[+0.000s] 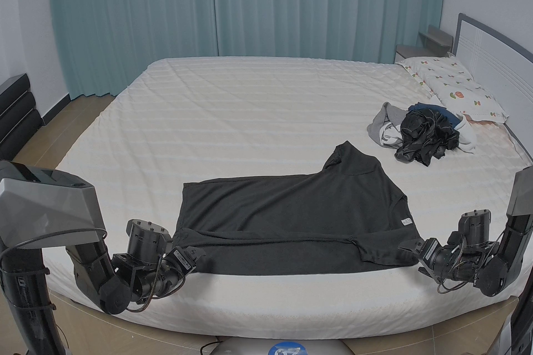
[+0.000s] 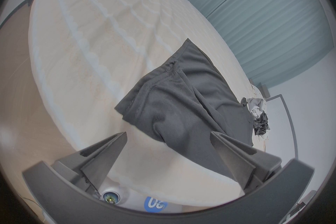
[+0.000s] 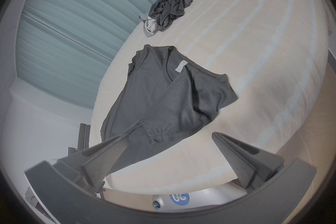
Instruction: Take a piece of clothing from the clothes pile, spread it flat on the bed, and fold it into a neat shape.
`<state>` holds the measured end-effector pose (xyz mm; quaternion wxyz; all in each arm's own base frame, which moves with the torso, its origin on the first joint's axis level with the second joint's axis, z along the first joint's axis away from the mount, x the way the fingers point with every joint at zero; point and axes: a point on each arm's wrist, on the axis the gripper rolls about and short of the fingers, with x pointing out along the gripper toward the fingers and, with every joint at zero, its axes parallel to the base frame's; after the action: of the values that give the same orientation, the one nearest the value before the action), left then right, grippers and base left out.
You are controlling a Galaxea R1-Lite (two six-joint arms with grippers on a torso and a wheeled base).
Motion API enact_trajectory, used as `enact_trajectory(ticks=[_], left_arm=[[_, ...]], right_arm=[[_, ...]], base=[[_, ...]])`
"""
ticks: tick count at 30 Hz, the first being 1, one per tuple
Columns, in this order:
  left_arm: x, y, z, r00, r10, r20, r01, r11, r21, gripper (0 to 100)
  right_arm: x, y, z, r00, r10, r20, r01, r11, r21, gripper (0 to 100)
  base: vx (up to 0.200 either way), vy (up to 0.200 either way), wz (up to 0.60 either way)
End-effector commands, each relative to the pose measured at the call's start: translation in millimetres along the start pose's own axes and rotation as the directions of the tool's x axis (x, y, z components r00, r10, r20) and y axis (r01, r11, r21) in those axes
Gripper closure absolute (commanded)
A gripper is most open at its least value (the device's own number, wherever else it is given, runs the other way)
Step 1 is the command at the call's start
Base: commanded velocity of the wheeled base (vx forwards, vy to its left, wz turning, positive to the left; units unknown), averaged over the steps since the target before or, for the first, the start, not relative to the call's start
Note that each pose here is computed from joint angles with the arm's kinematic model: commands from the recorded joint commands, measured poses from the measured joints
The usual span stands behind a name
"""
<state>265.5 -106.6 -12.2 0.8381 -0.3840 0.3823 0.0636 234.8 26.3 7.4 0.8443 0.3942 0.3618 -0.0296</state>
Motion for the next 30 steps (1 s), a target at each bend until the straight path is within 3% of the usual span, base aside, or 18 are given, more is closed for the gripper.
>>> enact_trajectory(ticks=[1,8,9,16,23,30], left_arm=[[15.2,3.0,-1.9,0.999,0.03,0.011,-0.03,0.999,0.013,0],[24.3,5.1,5.1,0.998,0.046,0.047,-0.047,0.999,0.022,0],[24.5,5.7,4.8,0.998,0.05,0.05,-0.051,0.998,0.022,100],[21.7,5.8,9.6,0.994,0.039,0.104,-0.04,0.999,0.006,100],[20.5,8.4,14.1,0.992,0.04,0.118,-0.039,0.999,-0.011,100],[20.2,8.1,14.3,0.992,0.039,0.119,-0.037,0.999,-0.013,100]], right_arm=[[1.3,-1.2,-0.9,1.0,-0.006,-0.006,0.006,1.0,0.001,0],[0.3,-0.7,-8.4,0.999,-0.011,-0.035,0.011,1.0,-0.009,0],[0.6,-0.3,-9.3,0.999,-0.012,-0.036,0.012,1.0,-0.012,0],[22.7,-8.2,-17.5,0.995,-0.096,-0.032,0.096,0.995,-0.006,0],[50.9,-2.7,-30.2,0.996,-0.084,0.031,0.084,0.996,-0.013,0],[65.5,3.3,-24.6,0.993,-0.076,0.095,0.078,0.997,-0.013,0]], base=[[0.0,0.0,0.0],[0.0,0.0,0.0],[0.0,0.0,0.0],[0.0,0.0,0.0],[0.0,0.0,0.0],[0.0,0.0,0.0]])
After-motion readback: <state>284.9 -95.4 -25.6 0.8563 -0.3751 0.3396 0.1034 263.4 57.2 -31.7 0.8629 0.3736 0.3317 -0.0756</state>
